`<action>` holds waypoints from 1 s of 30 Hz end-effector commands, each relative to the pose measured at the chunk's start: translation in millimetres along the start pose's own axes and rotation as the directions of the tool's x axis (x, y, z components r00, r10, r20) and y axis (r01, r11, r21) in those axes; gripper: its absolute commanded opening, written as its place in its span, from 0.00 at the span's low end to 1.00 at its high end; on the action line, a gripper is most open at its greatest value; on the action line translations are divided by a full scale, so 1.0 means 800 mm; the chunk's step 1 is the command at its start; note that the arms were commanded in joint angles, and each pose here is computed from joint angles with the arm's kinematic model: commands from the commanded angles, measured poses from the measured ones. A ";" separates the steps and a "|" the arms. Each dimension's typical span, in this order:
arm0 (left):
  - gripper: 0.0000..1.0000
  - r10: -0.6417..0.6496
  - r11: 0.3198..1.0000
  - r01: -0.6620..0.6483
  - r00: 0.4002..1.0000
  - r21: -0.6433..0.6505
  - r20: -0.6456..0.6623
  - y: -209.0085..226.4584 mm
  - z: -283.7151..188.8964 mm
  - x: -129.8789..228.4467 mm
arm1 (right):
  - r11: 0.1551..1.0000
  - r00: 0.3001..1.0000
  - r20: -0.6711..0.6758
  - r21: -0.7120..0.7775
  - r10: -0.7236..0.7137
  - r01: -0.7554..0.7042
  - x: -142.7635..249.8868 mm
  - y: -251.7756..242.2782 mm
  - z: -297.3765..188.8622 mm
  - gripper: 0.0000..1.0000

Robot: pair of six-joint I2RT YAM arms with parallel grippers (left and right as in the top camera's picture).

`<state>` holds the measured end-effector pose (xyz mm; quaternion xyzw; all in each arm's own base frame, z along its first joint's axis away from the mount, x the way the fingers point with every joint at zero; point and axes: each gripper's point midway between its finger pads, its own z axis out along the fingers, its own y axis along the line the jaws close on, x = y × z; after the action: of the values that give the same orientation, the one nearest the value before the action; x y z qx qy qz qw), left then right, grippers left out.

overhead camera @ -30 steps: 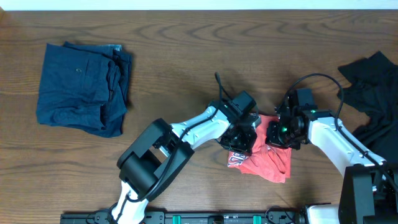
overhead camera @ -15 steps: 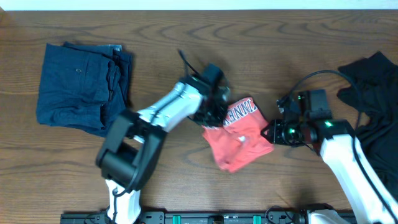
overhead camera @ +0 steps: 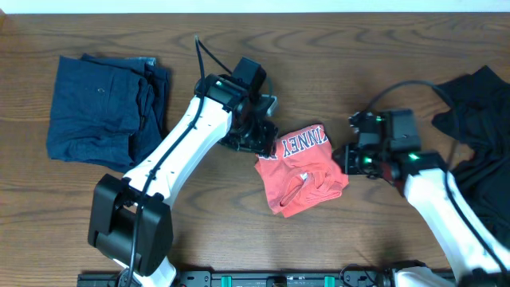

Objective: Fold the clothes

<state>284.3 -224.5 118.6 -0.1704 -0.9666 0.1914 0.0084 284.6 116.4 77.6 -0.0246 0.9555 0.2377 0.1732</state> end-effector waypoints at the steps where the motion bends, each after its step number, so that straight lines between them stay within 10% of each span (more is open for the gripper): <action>1: 0.76 -0.073 0.997 0.072 0.996 -0.027 -0.051 0.012 0.014 0.017 | 1.000 0.993 -0.111 -0.002 -0.025 0.025 0.026 -0.004 0.037 0.13; 11: 0.99 -0.330 0.940 0.336 0.939 0.060 -0.096 0.026 0.096 0.051 | 0.983 0.945 -0.278 0.111 0.169 -0.143 0.072 -0.052 0.104 0.01; 21: 0.98 -0.564 0.791 0.556 0.824 0.255 -0.048 0.021 0.165 0.052 | 0.983 0.944 -0.282 0.112 0.171 -0.144 0.073 -0.052 0.104 0.01; 30: 0.90 -0.502 0.833 0.490 0.865 0.255 -0.022 -0.009 0.181 0.059 | 0.983 0.943 -0.284 0.112 0.172 -0.145 0.073 -0.052 0.104 0.01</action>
<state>257.7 -279.6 24.7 0.0718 -0.9272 0.3674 0.0139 281.9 136.8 1.3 0.0042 0.9663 0.2518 0.0541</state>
